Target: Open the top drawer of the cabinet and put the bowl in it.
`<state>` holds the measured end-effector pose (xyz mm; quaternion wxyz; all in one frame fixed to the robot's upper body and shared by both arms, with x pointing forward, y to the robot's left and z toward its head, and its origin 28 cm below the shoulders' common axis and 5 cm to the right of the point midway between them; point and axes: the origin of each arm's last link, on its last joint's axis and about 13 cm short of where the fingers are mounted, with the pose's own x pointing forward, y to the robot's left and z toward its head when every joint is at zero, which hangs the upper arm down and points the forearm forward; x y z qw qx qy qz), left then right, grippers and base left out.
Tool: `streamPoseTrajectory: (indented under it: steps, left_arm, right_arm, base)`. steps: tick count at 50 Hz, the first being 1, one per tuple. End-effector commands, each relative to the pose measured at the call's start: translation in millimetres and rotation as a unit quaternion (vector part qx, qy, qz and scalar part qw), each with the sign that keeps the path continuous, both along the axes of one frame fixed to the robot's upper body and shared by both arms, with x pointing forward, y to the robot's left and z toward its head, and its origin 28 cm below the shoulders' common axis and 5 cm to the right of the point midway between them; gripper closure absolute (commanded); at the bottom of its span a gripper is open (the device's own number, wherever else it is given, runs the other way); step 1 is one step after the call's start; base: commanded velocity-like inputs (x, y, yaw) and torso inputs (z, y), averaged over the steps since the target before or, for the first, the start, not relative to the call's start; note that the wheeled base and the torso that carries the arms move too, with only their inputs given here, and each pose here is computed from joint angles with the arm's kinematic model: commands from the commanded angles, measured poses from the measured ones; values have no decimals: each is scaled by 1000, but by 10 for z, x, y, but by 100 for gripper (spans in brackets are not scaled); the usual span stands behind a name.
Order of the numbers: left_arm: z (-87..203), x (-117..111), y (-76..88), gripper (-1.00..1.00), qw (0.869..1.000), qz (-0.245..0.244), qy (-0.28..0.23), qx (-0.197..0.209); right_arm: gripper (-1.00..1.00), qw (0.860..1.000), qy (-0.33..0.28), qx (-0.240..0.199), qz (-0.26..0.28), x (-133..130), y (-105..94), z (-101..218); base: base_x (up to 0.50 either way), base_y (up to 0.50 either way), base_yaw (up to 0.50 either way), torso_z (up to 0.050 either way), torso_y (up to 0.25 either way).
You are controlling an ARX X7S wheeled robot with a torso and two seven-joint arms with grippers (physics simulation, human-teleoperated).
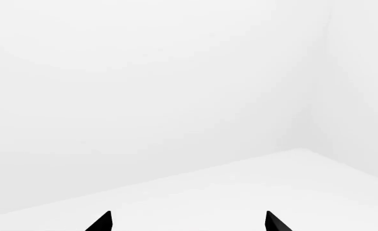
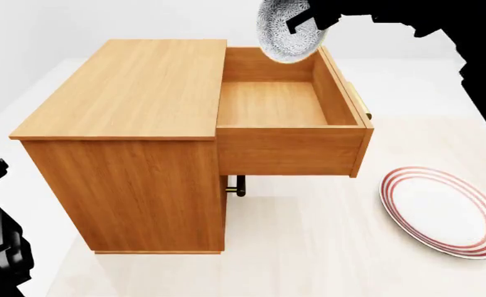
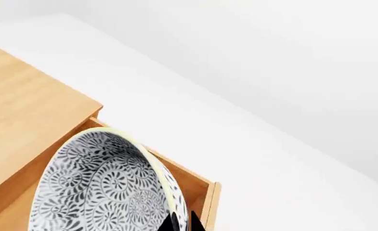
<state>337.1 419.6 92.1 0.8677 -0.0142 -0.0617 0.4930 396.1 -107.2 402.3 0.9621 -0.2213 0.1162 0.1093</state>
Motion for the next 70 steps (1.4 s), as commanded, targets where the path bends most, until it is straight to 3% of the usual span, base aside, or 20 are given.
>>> streamPoseTrajectory:
  steps: [1, 20, 70]
  left_arm:
    - [-12, -13, 9, -100, 1000, 1, 0, 0]
    - [-30, -34, 25, -100, 1000, 3, 1, -1]
    - [-100, -77, 24, -100, 1000, 3, 6, -1]
  right_arm:
    - [100, 998, 58, -13, 16, 75, 203, -177]
    - [100, 993, 116, -15, 21, 69, 330, -422]
    - [100, 987, 124, 104, -5, 220, 211, -968]
  base:
    - [0, 0, 0, 0, 0]
    - [0, 0, 0, 1, 1]
    - [0, 0, 0, 0, 0]
